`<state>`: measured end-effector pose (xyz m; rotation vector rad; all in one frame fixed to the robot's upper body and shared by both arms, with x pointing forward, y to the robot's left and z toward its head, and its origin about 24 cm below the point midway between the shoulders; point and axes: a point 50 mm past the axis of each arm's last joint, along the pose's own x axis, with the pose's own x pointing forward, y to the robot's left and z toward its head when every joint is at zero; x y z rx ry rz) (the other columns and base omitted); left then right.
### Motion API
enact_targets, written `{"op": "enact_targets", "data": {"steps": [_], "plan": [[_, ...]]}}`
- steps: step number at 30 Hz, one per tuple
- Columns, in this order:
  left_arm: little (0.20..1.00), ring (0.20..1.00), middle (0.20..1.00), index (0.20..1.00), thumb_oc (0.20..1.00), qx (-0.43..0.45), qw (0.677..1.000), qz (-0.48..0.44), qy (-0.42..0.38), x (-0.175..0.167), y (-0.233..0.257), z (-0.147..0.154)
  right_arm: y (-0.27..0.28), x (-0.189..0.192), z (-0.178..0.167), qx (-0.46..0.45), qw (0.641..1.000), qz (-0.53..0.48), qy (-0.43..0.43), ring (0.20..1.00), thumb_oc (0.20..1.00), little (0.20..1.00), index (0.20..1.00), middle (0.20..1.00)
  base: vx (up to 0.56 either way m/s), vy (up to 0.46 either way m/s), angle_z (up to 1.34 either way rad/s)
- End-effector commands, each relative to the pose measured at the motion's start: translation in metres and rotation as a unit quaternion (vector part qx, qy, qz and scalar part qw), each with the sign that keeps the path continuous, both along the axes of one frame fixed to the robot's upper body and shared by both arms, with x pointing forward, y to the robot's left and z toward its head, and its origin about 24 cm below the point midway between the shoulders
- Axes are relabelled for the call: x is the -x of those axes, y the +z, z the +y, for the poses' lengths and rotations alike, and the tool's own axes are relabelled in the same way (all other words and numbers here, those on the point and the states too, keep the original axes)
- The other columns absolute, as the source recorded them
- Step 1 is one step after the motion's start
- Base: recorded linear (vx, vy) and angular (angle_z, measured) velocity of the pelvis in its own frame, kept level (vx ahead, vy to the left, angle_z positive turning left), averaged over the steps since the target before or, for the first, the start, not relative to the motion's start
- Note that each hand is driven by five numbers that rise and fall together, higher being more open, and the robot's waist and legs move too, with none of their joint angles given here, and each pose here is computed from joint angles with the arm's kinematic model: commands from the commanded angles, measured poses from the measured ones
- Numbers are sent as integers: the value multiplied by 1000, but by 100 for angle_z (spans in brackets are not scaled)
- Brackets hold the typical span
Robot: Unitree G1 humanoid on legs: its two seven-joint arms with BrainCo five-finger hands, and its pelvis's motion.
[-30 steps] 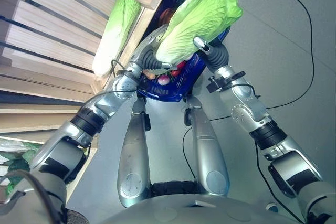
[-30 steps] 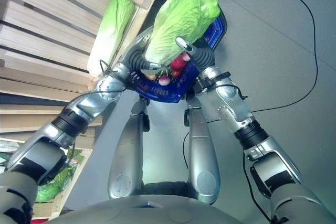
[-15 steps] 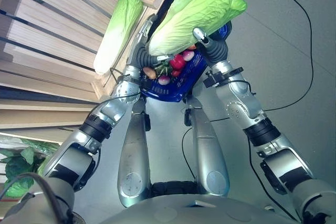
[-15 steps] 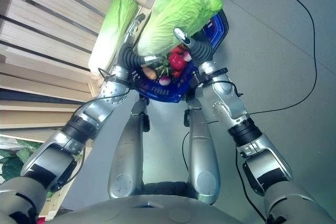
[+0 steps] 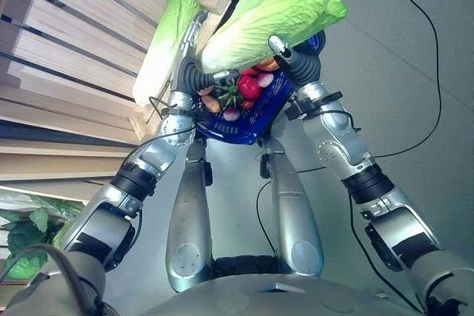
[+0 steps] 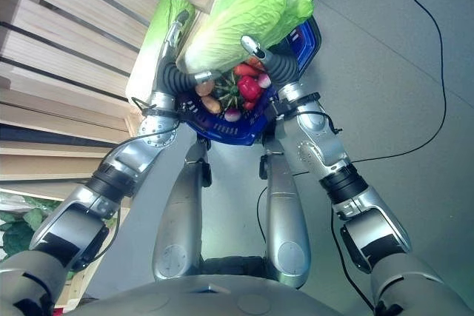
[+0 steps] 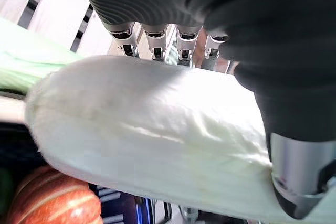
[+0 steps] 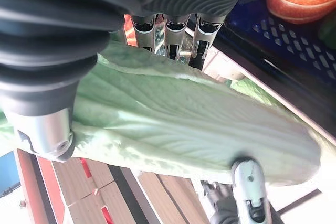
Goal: Pick up fruits and vegetables into the basket
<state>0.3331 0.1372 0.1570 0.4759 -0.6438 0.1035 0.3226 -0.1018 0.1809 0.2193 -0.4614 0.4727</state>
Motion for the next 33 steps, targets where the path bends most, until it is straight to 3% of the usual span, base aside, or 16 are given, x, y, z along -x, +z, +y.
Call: {"op": "enact_targets", "data": {"steps": [1,19,33], "plan": [[1000,1000,1000,1000,1000,105,991,-46,73,-5,22,37,22,21,-7,-31,996,-83,-8,200,200,200,200,200,0,0,0],[1000,1000,1000,1000,1000,161,977,-22,136,-10,4,63,18,11,-36,-15,983,-75,-165,200,200,200,200,200,0,0,0],[1000,1000,1000,1000,1000,137,968,45,204,-30,-4,89,-10,-35,-48,108,970,58,-210,200,200,200,200,200,0,0,0]]}}
